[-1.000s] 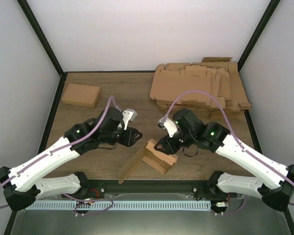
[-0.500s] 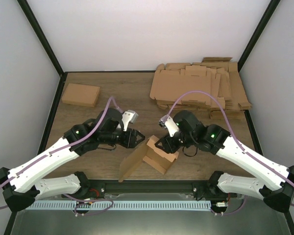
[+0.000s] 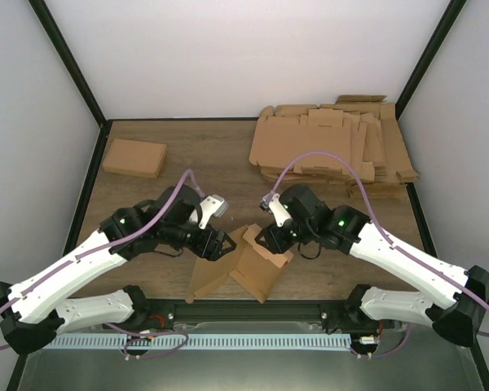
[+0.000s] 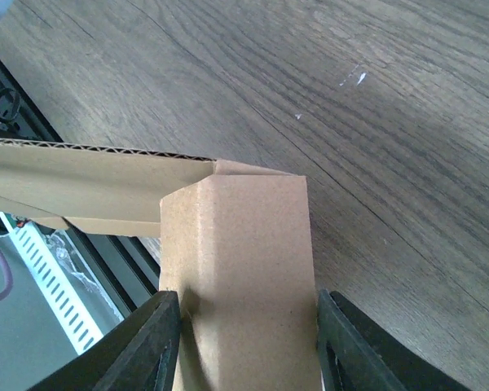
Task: Fold the paper box
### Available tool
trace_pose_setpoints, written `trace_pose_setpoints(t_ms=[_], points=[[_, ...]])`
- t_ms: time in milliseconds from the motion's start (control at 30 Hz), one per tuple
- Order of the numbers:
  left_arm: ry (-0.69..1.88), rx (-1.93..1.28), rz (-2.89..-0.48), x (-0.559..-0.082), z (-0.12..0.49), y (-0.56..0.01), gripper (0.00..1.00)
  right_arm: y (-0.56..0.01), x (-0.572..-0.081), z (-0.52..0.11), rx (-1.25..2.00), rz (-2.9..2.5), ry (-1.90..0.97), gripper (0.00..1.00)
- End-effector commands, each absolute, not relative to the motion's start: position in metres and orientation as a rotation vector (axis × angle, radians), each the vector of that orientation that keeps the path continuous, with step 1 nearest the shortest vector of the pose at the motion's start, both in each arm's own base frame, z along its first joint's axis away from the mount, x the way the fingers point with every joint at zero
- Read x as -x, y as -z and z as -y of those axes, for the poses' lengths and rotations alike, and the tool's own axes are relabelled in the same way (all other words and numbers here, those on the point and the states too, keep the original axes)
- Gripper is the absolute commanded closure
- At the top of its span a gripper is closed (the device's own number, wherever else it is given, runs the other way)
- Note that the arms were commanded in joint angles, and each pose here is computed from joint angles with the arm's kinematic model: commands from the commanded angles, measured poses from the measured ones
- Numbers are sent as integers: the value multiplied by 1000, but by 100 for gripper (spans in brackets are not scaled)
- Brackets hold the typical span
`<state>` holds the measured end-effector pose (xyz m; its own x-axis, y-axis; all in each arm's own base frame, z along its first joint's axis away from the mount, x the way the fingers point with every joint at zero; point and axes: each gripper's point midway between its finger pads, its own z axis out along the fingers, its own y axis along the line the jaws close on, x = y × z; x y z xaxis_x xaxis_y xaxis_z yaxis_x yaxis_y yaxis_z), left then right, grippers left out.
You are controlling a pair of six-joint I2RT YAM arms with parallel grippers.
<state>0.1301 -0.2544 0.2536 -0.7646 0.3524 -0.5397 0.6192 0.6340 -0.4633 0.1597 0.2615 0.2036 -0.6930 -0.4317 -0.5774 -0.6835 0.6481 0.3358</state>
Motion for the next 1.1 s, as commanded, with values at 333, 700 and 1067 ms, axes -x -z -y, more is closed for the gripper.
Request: trace_pose_setpoints(t_ms=[333, 700, 1067], points=[[584, -769, -2575, -142, 221, -217, 37, -161, -163, -260, 830, -2531, -668, 58], [521, -715, -2534, -162, 225, -197, 76, -102, -178, -264, 724, -2575, -590, 69], [398, -674, -2489, -206, 238, -182, 89, -43, -196, -260, 624, -2621, -432, 77]])
